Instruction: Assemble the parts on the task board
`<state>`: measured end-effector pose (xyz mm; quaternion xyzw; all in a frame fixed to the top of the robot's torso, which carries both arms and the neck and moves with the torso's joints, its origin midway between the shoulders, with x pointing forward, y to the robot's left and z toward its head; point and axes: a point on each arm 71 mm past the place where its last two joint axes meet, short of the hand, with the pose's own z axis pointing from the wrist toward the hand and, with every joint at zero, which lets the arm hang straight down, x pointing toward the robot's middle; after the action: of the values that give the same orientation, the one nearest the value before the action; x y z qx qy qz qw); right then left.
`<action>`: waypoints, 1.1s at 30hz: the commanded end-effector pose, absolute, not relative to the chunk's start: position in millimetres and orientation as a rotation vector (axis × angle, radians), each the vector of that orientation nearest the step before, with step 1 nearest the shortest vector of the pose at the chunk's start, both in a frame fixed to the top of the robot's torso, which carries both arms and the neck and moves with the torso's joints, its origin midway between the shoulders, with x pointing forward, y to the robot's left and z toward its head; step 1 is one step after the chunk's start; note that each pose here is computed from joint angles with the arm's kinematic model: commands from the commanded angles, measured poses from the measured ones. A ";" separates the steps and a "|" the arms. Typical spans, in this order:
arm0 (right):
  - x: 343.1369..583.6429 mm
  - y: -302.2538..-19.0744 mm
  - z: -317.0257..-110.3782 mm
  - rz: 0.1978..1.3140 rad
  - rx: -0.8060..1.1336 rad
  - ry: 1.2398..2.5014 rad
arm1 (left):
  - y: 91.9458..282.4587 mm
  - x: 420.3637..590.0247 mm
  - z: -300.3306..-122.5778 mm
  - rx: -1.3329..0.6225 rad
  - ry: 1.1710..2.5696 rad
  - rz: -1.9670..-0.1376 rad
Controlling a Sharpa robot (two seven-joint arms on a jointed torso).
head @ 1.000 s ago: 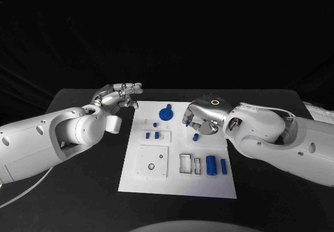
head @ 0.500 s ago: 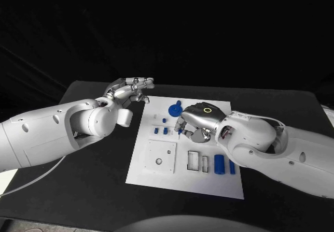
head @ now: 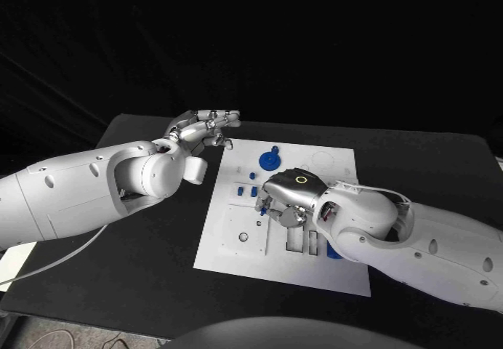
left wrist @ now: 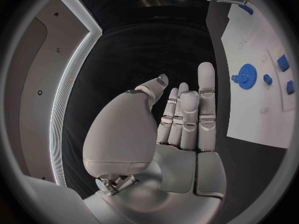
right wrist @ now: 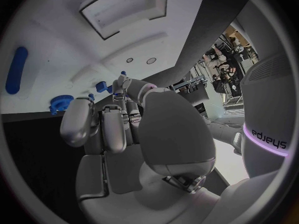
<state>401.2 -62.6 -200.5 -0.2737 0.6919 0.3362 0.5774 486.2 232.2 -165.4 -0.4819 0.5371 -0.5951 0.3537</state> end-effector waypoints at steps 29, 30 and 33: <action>395.8 -54.8 -217.1 0.808 -0.703 1.660 | 230.9 486.5 -164.5 -1.241 1.387 -1.557; 395.7 -54.7 -217.3 0.809 -0.704 1.662 | 231.0 486.5 -164.5 -1.241 1.387 -1.557; 395.5 -54.7 -217.7 0.810 -0.706 1.665 | 231.2 486.7 -164.6 -1.241 1.387 -1.557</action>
<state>397.0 -55.7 -215.9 -0.2895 0.6996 0.3412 0.5571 486.7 232.8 -165.6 -0.4823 0.5370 -0.5946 0.3542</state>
